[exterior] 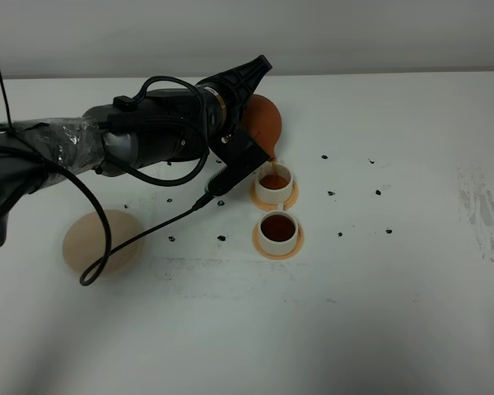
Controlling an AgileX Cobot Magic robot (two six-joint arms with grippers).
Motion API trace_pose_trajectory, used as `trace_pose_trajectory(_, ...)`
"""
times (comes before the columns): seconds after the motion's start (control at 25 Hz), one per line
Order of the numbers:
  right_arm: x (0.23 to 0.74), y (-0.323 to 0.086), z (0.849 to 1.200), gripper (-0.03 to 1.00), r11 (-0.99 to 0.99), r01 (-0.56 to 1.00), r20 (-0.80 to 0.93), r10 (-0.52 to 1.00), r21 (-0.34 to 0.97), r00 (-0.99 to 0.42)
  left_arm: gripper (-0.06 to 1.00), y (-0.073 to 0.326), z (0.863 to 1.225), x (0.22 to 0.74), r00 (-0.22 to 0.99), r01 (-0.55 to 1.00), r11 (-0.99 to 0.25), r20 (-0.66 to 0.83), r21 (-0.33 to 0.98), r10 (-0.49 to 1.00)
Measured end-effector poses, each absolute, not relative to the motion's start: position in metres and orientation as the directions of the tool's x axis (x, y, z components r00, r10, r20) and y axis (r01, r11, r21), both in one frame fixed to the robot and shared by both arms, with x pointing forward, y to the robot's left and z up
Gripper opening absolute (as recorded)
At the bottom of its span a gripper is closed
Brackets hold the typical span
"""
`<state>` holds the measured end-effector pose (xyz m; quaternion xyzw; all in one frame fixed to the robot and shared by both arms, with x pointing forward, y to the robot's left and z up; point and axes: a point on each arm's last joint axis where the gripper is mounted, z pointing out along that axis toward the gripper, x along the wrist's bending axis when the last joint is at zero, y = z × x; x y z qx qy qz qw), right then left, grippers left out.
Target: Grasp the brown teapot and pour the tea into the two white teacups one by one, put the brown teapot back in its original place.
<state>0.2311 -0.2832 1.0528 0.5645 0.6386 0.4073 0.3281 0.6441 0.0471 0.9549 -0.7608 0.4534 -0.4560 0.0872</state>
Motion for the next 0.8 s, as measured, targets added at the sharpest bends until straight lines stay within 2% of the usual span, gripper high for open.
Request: trace_pose_trajectory(0.8,0.2311,-0.2832,1.0528,0.43,0.031,0.454,0.041,0.988,0.891,-0.147,0.13,0.0444,0.9522,0.6423,0.092,-0.639,-0.494,0.580,-0.589,-0.810)
